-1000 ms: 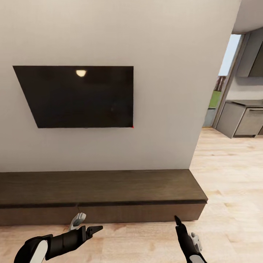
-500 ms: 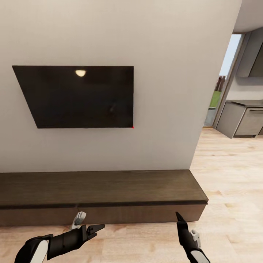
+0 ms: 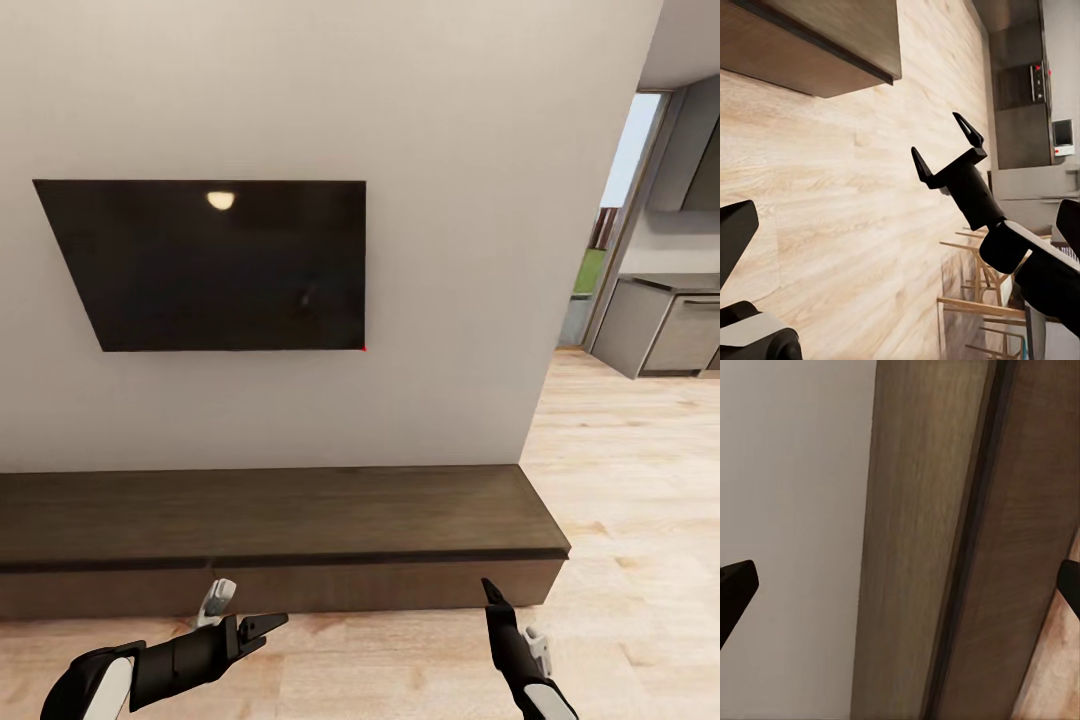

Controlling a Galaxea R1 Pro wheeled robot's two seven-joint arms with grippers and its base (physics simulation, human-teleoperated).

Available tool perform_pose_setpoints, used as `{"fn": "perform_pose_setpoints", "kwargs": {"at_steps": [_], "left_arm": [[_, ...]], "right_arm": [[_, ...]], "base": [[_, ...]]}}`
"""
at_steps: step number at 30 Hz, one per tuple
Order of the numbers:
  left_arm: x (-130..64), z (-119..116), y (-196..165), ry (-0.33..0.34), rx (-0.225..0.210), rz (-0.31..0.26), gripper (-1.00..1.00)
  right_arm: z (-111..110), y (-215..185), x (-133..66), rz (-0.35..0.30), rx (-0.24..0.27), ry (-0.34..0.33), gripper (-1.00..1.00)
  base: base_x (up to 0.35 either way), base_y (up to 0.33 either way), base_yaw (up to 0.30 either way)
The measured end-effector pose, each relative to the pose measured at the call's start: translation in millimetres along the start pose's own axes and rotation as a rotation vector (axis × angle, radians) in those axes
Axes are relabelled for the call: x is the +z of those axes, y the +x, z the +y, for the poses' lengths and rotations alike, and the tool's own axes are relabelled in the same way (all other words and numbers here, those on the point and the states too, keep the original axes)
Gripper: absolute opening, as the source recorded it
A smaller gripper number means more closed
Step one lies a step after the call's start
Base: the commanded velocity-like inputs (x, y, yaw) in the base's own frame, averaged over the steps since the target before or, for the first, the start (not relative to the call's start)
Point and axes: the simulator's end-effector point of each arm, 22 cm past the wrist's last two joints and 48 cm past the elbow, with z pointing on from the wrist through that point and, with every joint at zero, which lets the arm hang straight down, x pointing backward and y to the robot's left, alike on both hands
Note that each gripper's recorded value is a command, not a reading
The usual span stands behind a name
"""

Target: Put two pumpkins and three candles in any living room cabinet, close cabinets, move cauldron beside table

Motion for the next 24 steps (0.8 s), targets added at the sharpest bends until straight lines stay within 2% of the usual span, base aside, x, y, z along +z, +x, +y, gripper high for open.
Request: {"fn": "perform_pose_setpoints", "kwargs": {"at_steps": [14,24], "left_arm": [[6.2,11,3,0.001,-0.001,0.002,1.00],[20.0,17,10,0.016,-0.008,0.005,1.00]], "right_arm": [[-8,2,7.2,0.002,-0.010,-0.006,1.00],[-19,3,14.5,0.000,-0.018,-0.012,1.00]], "base": [[0.000,0.000,0.000],[0.000,0.000,0.000]]}}
